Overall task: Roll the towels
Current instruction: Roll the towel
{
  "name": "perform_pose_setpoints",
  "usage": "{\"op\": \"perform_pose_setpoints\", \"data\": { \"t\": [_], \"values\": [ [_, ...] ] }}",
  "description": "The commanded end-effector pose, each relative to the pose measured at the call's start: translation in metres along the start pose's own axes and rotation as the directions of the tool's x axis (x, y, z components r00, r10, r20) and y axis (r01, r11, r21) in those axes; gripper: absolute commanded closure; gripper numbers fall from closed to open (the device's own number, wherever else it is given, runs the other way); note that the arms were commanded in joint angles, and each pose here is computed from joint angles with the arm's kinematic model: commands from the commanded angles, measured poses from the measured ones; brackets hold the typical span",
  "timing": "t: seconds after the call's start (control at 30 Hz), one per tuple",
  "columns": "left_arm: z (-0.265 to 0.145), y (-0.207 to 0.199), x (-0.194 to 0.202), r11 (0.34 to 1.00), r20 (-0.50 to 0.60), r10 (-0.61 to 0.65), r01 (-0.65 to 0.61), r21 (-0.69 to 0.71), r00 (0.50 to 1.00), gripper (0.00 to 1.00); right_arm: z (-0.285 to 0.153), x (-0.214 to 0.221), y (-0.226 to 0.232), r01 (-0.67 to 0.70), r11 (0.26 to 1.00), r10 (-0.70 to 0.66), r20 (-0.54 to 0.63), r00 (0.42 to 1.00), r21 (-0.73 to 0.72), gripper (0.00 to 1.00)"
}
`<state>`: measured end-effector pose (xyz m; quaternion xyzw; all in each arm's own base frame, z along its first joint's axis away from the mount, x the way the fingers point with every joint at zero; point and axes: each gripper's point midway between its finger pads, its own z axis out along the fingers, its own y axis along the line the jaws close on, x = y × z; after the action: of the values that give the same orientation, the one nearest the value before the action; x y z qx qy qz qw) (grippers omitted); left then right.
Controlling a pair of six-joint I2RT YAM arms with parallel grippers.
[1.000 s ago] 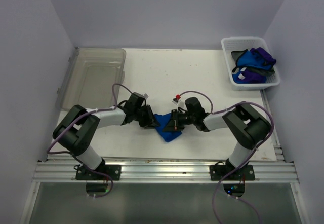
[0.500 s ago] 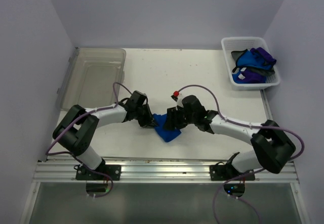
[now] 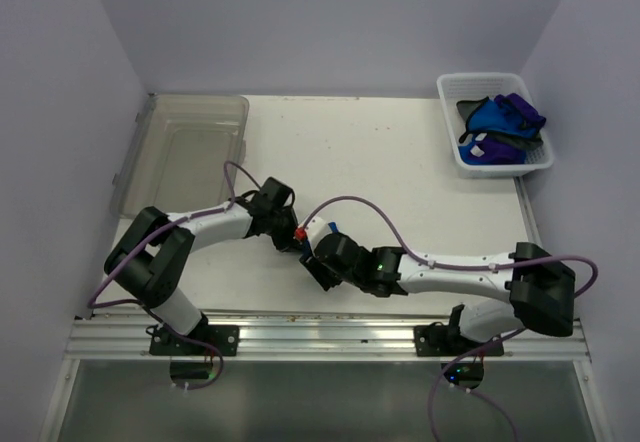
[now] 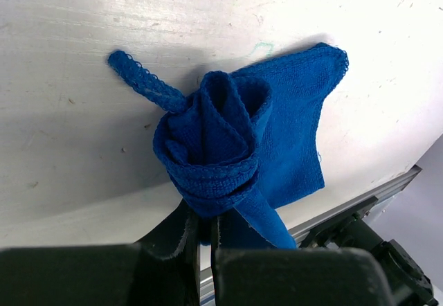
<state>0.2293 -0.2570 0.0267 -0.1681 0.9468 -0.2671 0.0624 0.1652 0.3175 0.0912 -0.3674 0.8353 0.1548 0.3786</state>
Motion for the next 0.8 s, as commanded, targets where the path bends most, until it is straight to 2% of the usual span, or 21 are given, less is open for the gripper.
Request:
{"op": "perform_pose_setpoints", "data": {
  "t": [0.0, 0.3, 0.47, 0.67, 0.73, 0.77],
  "values": [
    [-0.01, -0.01, -0.006, 1.0, 0.024, -0.01, 0.01, 0.004, 1.0, 1.0, 0.009, -0.012, -0.004, 0.065, 0.997, -0.066, 0.025, 0.997, 0.047, 0.47],
    [-0.014, -0.014, -0.005, 1.0, 0.025, -0.019, 0.019, 0.015, 1.0, 1.0, 0.035, 0.001, -0.001, 0.108, 0.992, -0.107, -0.03, 0.994, 0.062, 0.46],
    [-0.015, -0.015, -0.005, 1.0, 0.026, -0.021, 0.021, 0.02, 0.999, 1.0, 0.046, 0.011, -0.012, 0.1, 0.985, -0.092, -0.058, 0.994, 0.139, 0.43],
    [-0.019, -0.021, -0.007, 0.999, 0.039, -0.024, 0.022, 0.039, 0.999, 0.99, 0.057, 0.028, -0.018, 0.068, 0.977, -0.049, -0.098, 0.994, 0.2, 0.47],
    [-0.022, -0.024, -0.007, 0.998, 0.042, -0.022, 0.02, 0.051, 0.999, 0.93, 0.057, 0.032, -0.021, 0.043, 0.974, -0.021, -0.1, 0.995, 0.222, 0.58],
    [-0.023, -0.025, -0.007, 0.998, 0.044, -0.019, 0.016, 0.058, 0.999, 0.82, 0.056, 0.032, -0.023, 0.033, 0.973, -0.011, -0.094, 0.996, 0.231, 0.62]
  ]
}}
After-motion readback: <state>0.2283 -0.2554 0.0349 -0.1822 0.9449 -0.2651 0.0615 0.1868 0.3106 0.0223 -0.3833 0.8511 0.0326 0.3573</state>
